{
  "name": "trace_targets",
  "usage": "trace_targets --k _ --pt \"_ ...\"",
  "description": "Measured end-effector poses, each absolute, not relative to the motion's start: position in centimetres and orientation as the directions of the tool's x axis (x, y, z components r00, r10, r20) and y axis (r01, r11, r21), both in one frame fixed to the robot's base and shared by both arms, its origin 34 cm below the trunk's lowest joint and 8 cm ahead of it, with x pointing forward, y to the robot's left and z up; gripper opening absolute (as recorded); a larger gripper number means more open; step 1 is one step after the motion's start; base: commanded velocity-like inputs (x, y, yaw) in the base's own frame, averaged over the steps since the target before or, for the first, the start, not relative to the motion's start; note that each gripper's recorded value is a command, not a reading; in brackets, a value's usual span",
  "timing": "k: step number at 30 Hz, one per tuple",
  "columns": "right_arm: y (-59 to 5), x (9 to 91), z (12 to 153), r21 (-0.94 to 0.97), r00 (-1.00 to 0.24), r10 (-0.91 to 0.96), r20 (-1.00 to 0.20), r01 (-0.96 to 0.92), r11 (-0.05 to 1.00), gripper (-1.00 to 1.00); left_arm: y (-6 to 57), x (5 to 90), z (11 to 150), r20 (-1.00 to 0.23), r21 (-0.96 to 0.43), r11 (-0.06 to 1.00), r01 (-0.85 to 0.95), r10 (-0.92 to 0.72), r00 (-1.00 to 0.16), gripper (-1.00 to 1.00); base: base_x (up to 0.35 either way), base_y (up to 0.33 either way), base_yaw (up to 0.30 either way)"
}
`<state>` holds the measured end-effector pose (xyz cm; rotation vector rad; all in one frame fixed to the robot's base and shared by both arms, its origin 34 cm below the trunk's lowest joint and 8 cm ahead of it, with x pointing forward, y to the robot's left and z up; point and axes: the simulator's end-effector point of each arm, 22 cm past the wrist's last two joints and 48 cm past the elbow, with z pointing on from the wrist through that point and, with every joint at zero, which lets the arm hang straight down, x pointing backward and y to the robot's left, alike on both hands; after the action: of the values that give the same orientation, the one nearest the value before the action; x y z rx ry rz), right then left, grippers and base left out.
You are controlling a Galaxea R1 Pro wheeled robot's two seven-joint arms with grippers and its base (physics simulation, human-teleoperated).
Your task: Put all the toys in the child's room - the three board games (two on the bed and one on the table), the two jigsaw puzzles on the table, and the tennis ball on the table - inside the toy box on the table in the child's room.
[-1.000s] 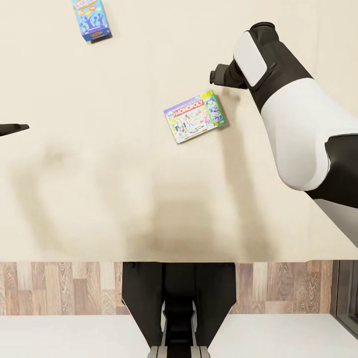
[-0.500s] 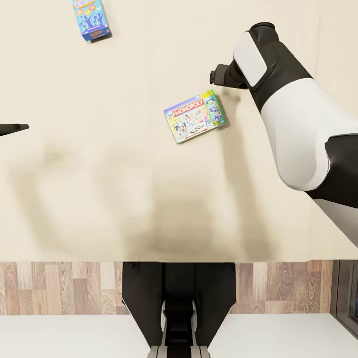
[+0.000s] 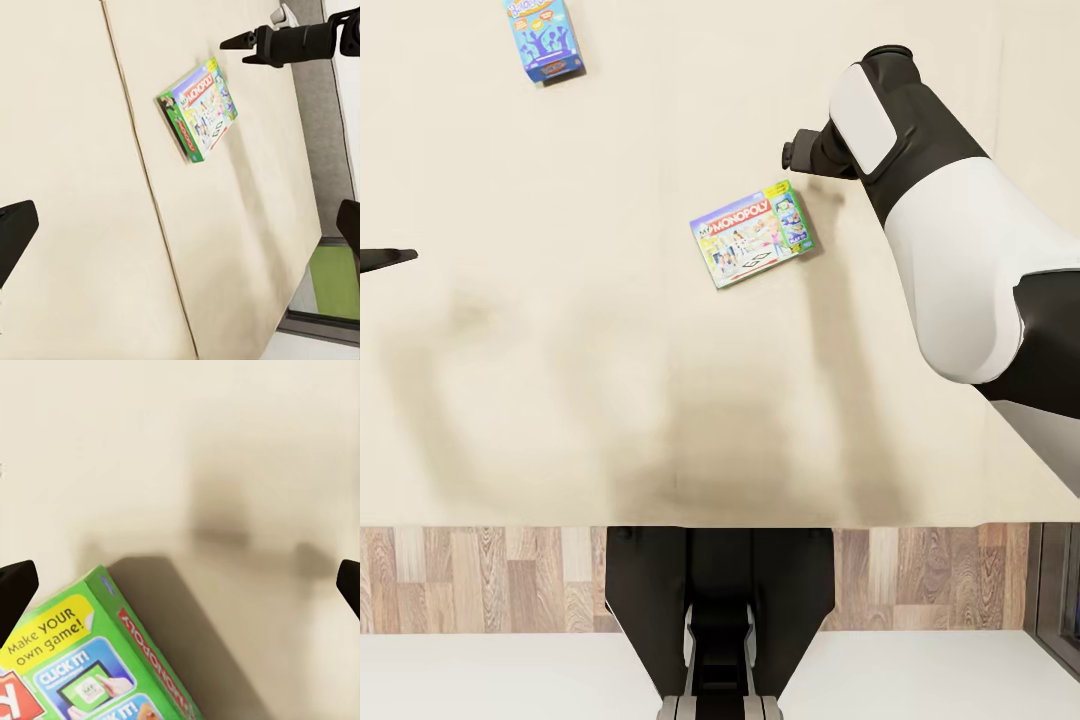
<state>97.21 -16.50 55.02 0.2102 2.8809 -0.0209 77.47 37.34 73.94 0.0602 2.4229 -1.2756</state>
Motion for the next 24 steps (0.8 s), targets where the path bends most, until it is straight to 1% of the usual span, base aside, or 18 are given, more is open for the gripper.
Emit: trace_targets --k 6,24 --pt "-16.50 97.21 55.02 0.004 -0.958 0.141 -0.250 0.145 0.989 1.00 37.35 77.47 73.94 -0.366 -0.783 0.583 0.220 -0.146 -0.919 1.00 0.000 0.045 0.000" --pt "-16.50 97.19 55.02 0.004 -0.958 0.141 -0.249 0.144 0.990 1.00 37.35 77.48 73.95 -0.367 -0.782 0.583 0.220 -0.146 -0.919 1.00 0.000 0.002 0.000"
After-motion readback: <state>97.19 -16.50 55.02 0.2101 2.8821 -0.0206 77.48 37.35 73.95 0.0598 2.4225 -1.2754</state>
